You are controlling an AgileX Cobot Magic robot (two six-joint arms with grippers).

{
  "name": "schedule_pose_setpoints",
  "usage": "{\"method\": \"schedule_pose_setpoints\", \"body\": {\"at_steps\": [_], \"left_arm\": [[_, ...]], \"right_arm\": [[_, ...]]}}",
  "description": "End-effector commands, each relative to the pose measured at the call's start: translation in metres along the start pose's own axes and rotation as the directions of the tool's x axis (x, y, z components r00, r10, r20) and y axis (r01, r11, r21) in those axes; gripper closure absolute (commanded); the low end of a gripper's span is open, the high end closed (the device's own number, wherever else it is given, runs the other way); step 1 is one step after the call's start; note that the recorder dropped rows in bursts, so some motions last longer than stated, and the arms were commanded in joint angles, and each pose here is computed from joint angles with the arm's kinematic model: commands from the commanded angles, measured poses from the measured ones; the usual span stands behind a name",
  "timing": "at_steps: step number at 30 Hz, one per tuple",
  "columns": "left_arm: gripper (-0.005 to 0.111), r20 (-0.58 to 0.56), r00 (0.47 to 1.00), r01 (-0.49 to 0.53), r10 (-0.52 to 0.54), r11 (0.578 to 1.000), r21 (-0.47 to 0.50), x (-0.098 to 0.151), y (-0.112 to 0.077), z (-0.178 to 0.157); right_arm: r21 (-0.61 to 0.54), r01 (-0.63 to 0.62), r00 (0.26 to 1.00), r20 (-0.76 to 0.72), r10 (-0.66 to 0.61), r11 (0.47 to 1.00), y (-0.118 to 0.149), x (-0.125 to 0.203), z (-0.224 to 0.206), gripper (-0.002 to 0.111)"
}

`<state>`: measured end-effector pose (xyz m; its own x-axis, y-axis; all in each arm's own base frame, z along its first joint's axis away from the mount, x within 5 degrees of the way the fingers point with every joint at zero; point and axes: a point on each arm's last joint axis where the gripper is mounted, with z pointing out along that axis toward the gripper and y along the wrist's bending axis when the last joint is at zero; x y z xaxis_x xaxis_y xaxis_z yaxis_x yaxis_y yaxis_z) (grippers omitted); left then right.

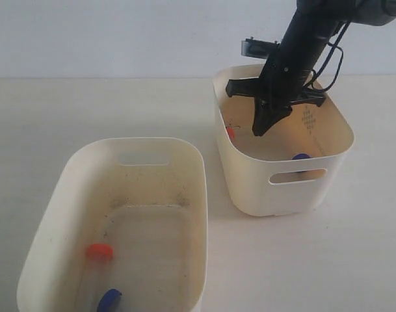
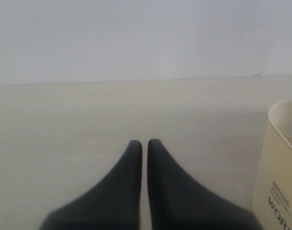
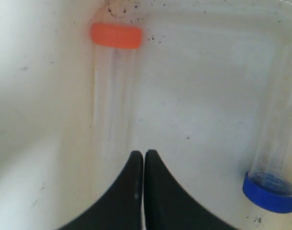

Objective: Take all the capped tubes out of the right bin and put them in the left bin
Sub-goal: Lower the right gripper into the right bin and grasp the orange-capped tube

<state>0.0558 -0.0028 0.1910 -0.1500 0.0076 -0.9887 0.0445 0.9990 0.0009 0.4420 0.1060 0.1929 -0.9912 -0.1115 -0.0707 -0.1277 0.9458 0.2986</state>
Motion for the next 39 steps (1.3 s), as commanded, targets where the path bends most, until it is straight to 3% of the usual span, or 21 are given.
{"method": "schedule_pose_setpoints", "body": {"at_steps": [1,16,19,24,26,39], "left_arm": [[0.102,0.011,1.0,0.007,-0.007,1.0,-0.001,-0.0015,0.0001,-0.0005],[0.102,0.011,1.0,0.007,-0.007,1.0,-0.001,-0.0015,0.0001,-0.0005],[0.102,0.011,1.0,0.007,-0.007,1.0,-0.001,-0.0015,0.0001,-0.0005],[0.102,0.011,1.0,0.007,-0.007,1.0,-0.001,-0.0015,0.0001,-0.0005],[0.102,0.011,1.0,0.007,-0.007,1.0,-0.001,-0.0015,0.0001,-0.0005],[0.102,0.011,1.0,0.007,-0.007,1.0,-0.001,-0.0015,0.0001,-0.0005]], "right_arm": [[-0.009,0.043,0.999,-0.013,-0.044,0.999,-0.0034,-0.0015,0.0066,0.109],[-0.044,0.101,0.995,-0.009,-0.101,0.994,-0.0005,-0.0018,0.0072,0.108],[-0.076,0.104,0.995,-0.002,-0.105,0.992,0.0025,-0.002,0.007,0.094],[-0.074,0.098,0.995,0.023,-0.096,0.992,0.0025,-0.0043,0.007,0.054],[-0.073,0.098,0.995,0.03,-0.096,0.993,0.0025,-0.005,0.007,0.047],[-0.068,0.095,0.994,0.067,-0.09,0.993,0.0023,-0.0084,0.0068,0.046]]}}
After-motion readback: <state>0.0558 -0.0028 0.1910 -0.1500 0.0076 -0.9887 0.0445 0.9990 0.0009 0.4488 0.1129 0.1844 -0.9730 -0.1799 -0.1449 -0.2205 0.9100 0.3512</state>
